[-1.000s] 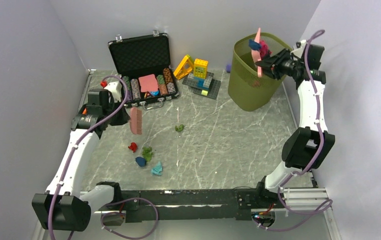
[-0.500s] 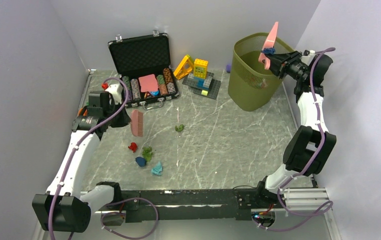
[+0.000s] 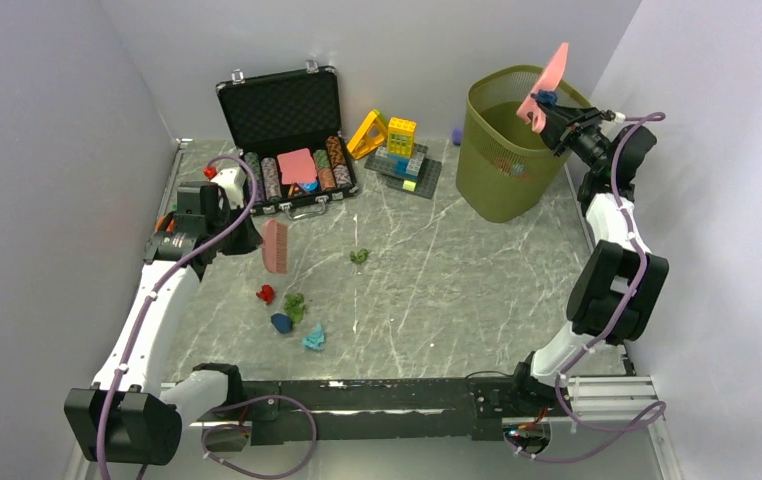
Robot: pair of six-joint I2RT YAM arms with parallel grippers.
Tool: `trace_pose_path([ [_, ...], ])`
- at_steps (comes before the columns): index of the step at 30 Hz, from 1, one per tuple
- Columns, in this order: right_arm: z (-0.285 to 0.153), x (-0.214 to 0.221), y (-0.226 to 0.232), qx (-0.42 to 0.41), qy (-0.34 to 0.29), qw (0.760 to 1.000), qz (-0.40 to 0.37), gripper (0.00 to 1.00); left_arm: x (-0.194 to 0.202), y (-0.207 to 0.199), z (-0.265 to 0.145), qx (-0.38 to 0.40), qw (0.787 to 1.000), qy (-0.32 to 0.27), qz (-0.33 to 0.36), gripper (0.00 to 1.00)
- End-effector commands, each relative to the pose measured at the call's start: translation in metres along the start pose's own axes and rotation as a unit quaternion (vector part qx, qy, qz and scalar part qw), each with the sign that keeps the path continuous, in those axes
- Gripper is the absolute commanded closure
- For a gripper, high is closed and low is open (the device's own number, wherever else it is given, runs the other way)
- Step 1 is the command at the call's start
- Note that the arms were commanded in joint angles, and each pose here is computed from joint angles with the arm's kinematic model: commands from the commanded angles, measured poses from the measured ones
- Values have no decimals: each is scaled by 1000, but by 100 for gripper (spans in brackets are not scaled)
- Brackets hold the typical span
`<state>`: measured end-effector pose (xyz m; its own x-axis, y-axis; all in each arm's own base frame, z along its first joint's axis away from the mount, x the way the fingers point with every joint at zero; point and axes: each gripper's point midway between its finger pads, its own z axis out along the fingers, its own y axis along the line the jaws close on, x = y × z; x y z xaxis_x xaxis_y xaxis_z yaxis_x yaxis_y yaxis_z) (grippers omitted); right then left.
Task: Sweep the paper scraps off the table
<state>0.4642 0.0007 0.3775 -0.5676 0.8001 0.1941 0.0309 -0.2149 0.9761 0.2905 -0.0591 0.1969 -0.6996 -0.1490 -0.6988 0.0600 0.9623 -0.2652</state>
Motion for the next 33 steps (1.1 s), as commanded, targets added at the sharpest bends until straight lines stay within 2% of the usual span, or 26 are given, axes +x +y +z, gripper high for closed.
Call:
trace_pose_path([
  [1, 0, 4, 32, -76, 27, 995, 51, 100, -18, -7, -3, 17, 999, -36, 7, 100],
  [7, 0, -2, 10, -37, -4, 998, 51, 100, -19, -8, -2, 20, 999, -35, 5, 100],
  [10, 2, -3, 10, -4, -19, 1000, 10, 100, -18, -8, -2, 20, 999, -35, 6, 100],
  [14, 7, -3, 29, 57, -55, 992, -97, 100, -18, -7, -1, 18, 999, -34, 8, 100],
  [17, 4, -19, 38, 124, -119, 968, -183, 100, -18, -8, 0, 22, 999, -32, 7, 100],
  [22, -12, -51, 28, 267, -223, 885, -310, 100, -19, -10, 1, 27, 999, -32, 7, 100],
  [25, -11, -56, 15, 327, -231, 843, -359, 100, -19, -11, 1, 28, 999, -33, 8, 100],
  [28, -14, -61, 0, 401, -256, 773, -420, 100, -18, -10, 1, 28, 999, -31, 9, 100],
  [33, -12, -60, -43, 528, -252, 634, -506, 100, -17, -9, 1, 27, 999, -31, 10, 100],
])
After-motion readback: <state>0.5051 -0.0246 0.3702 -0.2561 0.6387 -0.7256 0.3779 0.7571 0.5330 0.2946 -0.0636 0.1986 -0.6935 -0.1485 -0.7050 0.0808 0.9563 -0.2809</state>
